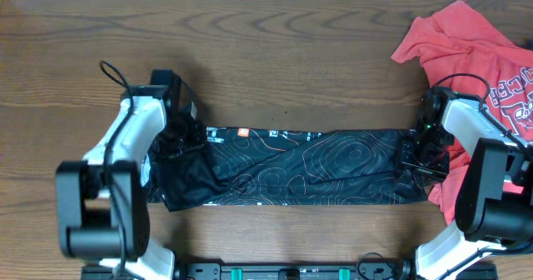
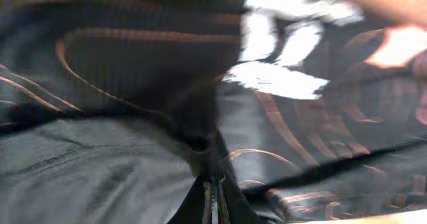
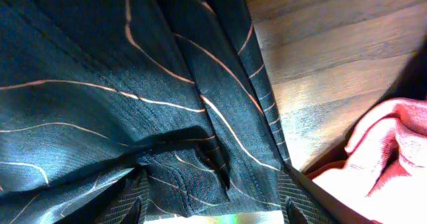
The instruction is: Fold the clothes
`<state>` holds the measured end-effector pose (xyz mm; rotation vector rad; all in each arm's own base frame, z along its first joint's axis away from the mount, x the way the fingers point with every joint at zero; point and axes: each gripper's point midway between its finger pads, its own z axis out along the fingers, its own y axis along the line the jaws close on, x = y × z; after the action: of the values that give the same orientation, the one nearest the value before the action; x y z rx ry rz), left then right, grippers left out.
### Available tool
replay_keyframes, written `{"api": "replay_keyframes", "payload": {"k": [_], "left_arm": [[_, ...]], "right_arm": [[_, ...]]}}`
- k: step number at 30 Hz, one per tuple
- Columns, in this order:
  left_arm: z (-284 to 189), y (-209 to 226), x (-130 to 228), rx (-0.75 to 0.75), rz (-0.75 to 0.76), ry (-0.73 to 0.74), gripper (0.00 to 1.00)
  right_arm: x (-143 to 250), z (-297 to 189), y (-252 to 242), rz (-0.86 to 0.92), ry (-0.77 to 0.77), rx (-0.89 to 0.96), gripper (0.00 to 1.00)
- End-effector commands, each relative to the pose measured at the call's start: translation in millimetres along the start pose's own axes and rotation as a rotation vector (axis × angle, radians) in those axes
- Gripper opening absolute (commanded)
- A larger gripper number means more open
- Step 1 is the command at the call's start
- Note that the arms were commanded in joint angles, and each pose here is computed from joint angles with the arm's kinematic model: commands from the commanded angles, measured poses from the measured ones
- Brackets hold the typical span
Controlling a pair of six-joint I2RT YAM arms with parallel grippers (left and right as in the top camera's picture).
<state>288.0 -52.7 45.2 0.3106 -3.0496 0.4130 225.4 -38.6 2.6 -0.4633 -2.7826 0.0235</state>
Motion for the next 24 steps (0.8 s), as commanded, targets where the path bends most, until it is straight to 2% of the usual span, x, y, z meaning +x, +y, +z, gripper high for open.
{"api": "replay_keyframes", "payload": {"k": [1, 5, 16, 17, 18, 19, 20, 24], "left_arm": [[-37, -30, -15, 0.091, 0.086, -0.140, 0.06], [-49, -47, -23, 0.102, 0.154, -0.223, 0.06], [-19, -56, 1, 0.080, 0.212, -0.140, 0.06], [-19, -53, 0, 0.066, 0.212, -0.144, 0.10], [-19, -48, -2, 0.033, 0.211, -0.154, 0.38], [-20, -43, -4, 0.005, 0.206, -0.162, 0.60], [-20, -37, -5, -0.026, 0.201, -0.165, 0.66], [-28, -4, -1, -0.196, 0.167, -0.158, 0.71]], "right_arm": [[-1, -1, -1, -0.003, -0.005, -0.009, 0.61], [-1, -1, -1, -0.003, -0.005, -0.009, 0.61], [-1, -1, -1, -0.003, -0.005, -0.009, 0.61], [-1, -1, -2, -0.003, -0.005, -0.009, 0.61], [0, -1, -2, -0.004, -0.003, -0.008, 0.61], [0, -1, -2, -0.004, -0.001, -0.008, 0.61], [0, -1, -2, -0.004, 0.000, -0.008, 0.61], [1, -1, -2, -0.004, 0.004, -0.007, 0.62]]}}
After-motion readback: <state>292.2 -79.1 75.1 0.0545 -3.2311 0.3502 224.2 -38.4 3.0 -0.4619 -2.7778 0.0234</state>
